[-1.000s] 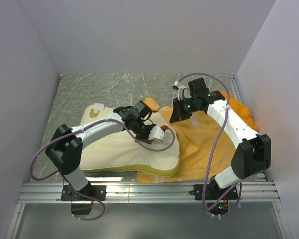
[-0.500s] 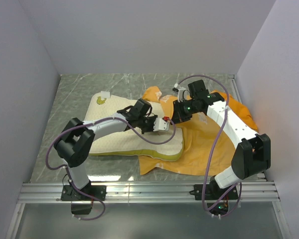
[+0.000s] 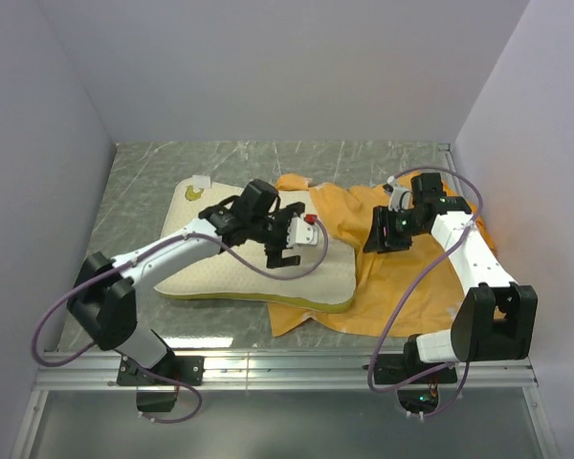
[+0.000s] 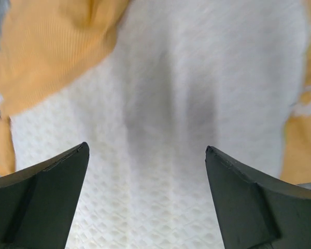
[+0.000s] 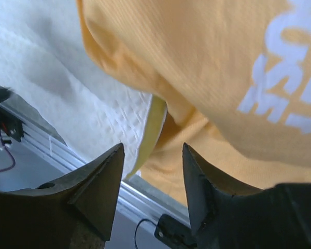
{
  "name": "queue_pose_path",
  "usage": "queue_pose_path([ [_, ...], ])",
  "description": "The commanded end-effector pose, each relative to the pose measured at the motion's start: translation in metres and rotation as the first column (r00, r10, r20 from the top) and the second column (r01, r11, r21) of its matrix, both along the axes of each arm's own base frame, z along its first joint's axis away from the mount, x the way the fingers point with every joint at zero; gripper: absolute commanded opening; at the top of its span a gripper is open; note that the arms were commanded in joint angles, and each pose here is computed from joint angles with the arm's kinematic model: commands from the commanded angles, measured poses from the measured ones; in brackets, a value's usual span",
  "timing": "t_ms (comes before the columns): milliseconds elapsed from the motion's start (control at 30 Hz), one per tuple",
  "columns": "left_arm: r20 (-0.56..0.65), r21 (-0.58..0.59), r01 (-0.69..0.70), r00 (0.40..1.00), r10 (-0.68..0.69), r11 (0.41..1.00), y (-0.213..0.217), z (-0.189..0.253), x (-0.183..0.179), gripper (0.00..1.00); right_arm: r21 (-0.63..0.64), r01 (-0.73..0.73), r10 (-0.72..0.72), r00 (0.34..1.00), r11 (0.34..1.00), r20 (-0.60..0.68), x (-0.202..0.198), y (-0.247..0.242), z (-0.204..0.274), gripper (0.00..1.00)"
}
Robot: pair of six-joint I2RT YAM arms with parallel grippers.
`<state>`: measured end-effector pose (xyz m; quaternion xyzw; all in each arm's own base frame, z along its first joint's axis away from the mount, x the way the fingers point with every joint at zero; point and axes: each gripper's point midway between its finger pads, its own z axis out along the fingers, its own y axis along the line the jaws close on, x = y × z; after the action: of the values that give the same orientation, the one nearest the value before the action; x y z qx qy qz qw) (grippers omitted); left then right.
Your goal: Put the pillow into the pillowcase
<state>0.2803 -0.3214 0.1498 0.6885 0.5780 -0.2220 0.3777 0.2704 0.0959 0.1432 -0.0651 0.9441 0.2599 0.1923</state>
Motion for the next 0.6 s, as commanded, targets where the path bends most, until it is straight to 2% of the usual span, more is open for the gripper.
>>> queue_pose_path([
  [0, -0.012, -0.008, 0.086, 0.996, -0.086, 0.996, -0.015, 0.016, -0.045, 0.99, -0.003, -0.02, 0.02, 0.996, 1.0, -0.086, -0.027, -0.002, -0.018, 0.54],
  [133, 0.01, 0.036, 0.071, 0.997, -0.072, 0.997, -0.037, -0.008, -0.067, 0.99, 0.017, -0.006, 0.008, 0.993, 1.0, -0.116, -0.023, -0.002, -0.027, 0.52],
  [200, 0.039, 0.062, 0.04, 0.998, -0.042, 0.997, -0.043, -0.022, -0.065, 0.99, 0.021, 0.002, 0.001, 0.99, 1.0, -0.139, -0.023, -0.002, -0.033, 0.52],
  [367, 0.034, 0.094, 0.032, 0.999, -0.035, 0.995, -0.063, -0.048, -0.084, 0.99, 0.025, 0.008, -0.004, 0.985, 1.0, -0.172, -0.023, -0.001, -0.042, 0.52],
  [467, 0.038, 0.14, -0.028, 0.999, 0.023, 0.99, -0.069, -0.07, -0.081, 0.99, 0.019, 0.036, -0.032, 0.983, 0.999, -0.18, -0.022, -0.009, -0.045, 0.55],
  [533, -0.002, 0.179, -0.082, 0.996, 0.084, 0.98, -0.067, -0.089, -0.076, 0.99, 0.014, 0.034, -0.031, 0.984, 0.999, -0.176, -0.021, -0.009, -0.044, 0.59],
  [567, -0.021, 0.185, -0.082, 0.996, 0.087, 0.979, -0.068, -0.09, -0.075, 0.93, 0.013, 0.036, -0.033, 0.984, 0.999, -0.173, -0.021, -0.01, -0.044, 0.61],
])
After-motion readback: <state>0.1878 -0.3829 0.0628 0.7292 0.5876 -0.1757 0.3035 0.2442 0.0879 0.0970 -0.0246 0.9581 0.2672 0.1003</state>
